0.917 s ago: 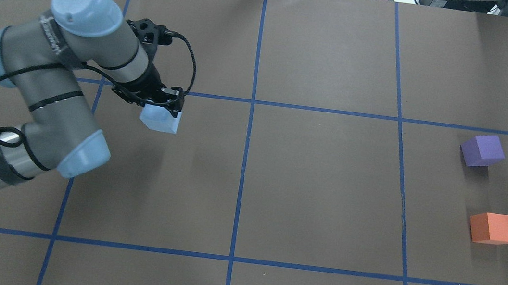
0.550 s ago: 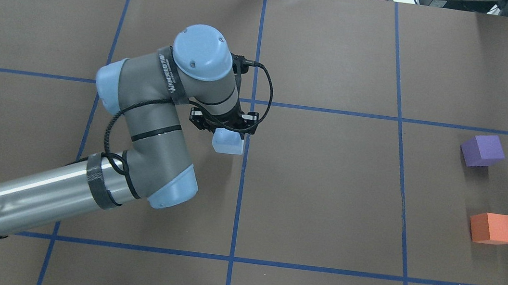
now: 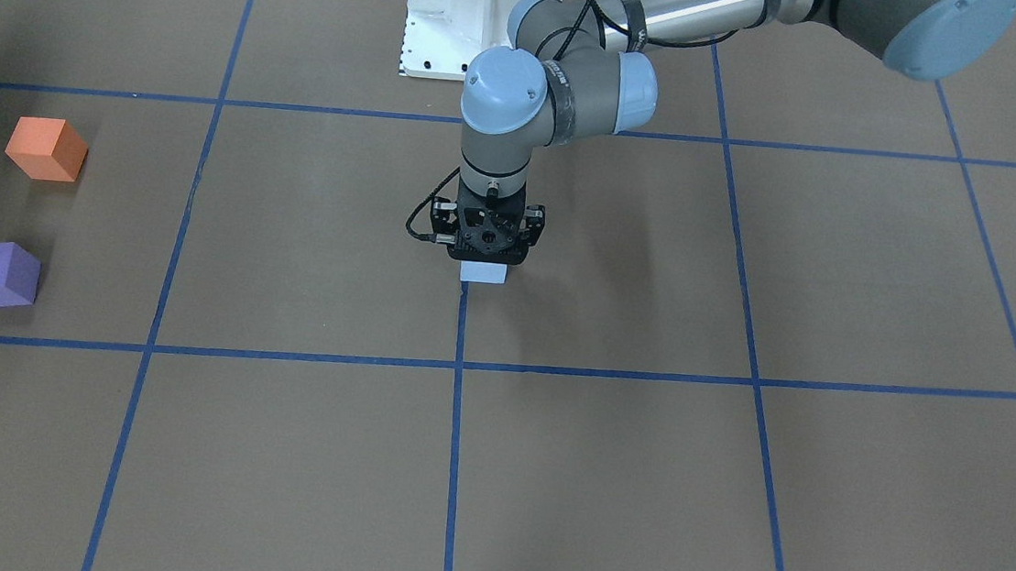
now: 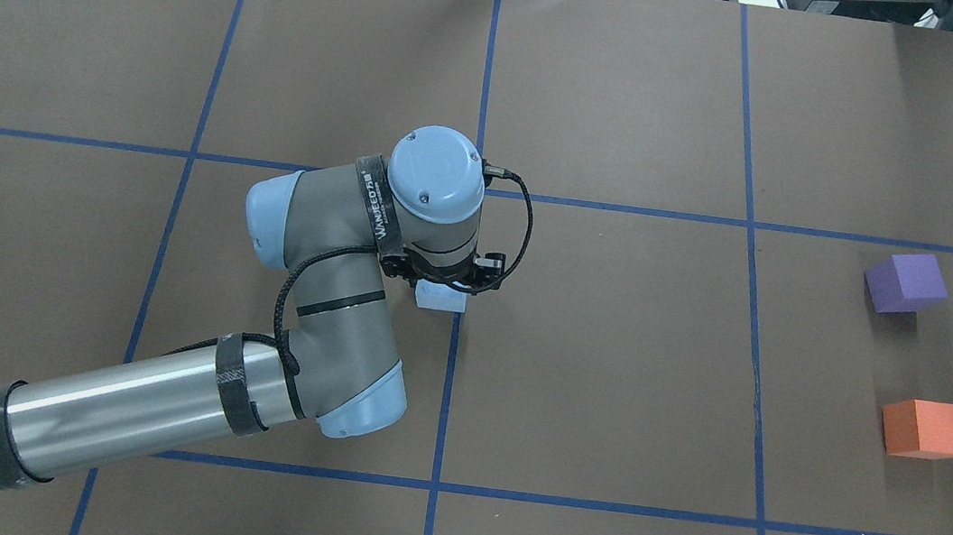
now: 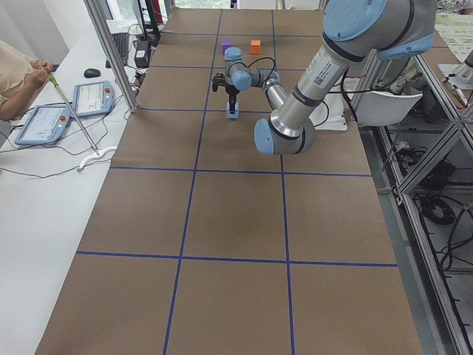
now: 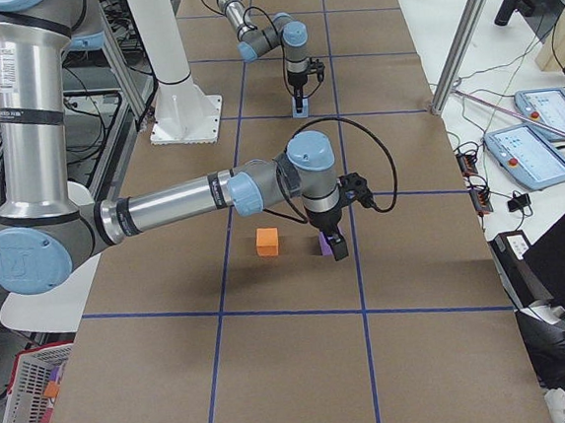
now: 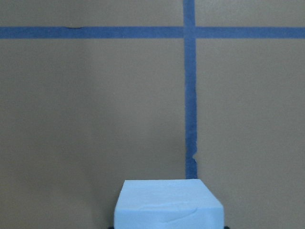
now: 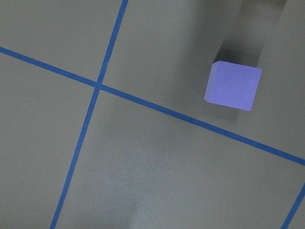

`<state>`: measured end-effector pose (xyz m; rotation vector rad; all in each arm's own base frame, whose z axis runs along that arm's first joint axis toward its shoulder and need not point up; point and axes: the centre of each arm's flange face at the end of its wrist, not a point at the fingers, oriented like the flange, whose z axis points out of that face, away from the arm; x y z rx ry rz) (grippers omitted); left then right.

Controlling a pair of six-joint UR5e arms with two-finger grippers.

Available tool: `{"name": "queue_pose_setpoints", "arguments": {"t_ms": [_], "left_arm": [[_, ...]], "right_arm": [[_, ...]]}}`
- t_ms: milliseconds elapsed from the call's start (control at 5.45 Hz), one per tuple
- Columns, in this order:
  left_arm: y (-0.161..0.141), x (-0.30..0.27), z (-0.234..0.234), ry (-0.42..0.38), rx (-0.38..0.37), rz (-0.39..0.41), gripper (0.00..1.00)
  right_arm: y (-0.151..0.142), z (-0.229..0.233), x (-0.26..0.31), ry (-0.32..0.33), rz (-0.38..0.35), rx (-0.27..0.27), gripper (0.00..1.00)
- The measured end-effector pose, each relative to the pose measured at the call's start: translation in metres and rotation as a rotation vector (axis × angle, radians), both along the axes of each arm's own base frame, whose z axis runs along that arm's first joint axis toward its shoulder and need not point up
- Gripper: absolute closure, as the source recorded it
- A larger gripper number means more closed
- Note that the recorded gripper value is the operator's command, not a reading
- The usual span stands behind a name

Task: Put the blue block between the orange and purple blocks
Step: 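Carry the light blue cube with the left gripper toward the table center, then open the left gripper and lift away while the right arm moves in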

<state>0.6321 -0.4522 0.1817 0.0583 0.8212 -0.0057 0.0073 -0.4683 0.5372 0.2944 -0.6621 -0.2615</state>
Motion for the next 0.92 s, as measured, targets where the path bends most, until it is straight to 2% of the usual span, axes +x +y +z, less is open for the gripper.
{"name": "queue_pose_setpoints", "arguments": {"t_ms": [367,550,734,917], "left_arm": [[-0.015,-0.027,-0.023,0.039,0.034,-0.031,0.01],[-0.038,-0.076,-0.044,0.089,0.069,-0.083,0.00],[-0.056,-0.139,-0.041,0.125,0.115,-0.088,0.00],[-0.063,-0.199,-0.006,0.124,0.142,-0.065,0.00]], "right_arm": [[-0.007,-0.009,-0.004,-0.010,-0.005,0.011,0.00],[-0.017,-0.026,-0.010,-0.034,0.011,0.013,0.00],[-0.032,-0.054,-0.029,-0.084,0.046,-0.006,0.00],[-0.045,-0.090,-0.061,-0.135,0.082,-0.036,0.00]]}}
